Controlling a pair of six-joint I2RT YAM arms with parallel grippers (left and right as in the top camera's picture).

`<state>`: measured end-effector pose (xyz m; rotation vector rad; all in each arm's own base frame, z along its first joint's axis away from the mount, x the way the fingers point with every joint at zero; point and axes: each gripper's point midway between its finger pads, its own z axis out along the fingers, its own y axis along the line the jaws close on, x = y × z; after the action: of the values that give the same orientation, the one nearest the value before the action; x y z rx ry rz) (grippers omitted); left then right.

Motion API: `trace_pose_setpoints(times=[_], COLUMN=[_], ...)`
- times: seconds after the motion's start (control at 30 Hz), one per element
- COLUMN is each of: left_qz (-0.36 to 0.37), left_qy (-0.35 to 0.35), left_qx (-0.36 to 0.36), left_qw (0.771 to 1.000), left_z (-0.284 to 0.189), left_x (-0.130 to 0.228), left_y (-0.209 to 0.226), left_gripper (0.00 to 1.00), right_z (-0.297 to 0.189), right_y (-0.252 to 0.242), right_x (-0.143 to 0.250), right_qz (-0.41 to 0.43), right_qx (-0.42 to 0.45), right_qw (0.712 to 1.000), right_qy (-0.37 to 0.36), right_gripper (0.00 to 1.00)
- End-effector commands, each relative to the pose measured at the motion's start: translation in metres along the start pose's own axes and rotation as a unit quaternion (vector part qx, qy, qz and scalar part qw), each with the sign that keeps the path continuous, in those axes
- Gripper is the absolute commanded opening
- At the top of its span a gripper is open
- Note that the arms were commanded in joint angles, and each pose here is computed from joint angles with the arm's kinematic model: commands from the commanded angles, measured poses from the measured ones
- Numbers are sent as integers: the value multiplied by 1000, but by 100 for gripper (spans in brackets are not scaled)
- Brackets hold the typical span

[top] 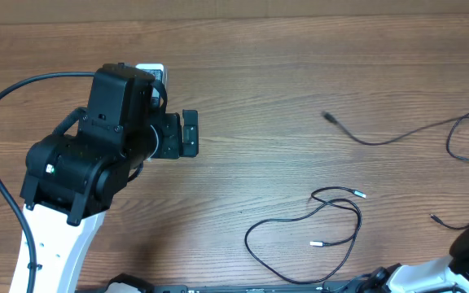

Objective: Untangle cables

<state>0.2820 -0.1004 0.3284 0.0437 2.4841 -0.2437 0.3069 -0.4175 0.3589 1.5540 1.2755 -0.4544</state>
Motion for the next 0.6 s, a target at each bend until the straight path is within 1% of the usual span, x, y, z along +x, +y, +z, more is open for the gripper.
trace_pose_setpoints(times=[0.0,0.1,0.2,0.27,0.37,0.43,0.5,0.57], left_qz=[-4,-4,-4,-4,-4,-4,-4,-4], left_qy=[-12,-12,-12,-12,-12,-12,-12,-12], left_qx=[-3,-3,-3,-2,-3,-3,-2,-3], left_qw=[1000,1000,1000,1000,1000,1000,1000,1000], left_z=[-5,-5,-5,-5,-5,-5,-5,-5], left_x=[-6,-6,-6,-6,-6,-6,-6,-6], left_y=[1,1,1,1,2,2,1,2], left_gripper=[100,100,100,100,100,100,100,100], right_z=[-31,-46,-57,-60,-60,-60,-57,-51], right_y=[-20,-43,-43,-31,-6,20,53,72], right_x=[-75,-117,-136,-138,-125,-109,-79,-50], right_qz=[48,70,80,80,71,33,-43,-106], right_qx=[-10,3,-21,-54,-103,-136,-170,-182], right_qw=[997,992,990,989,989,988,983,977], right_qy=[-66,-108,-119,-111,-84,-68,-48,-28], right_gripper=[4,4,4,4,4,4,4,4])
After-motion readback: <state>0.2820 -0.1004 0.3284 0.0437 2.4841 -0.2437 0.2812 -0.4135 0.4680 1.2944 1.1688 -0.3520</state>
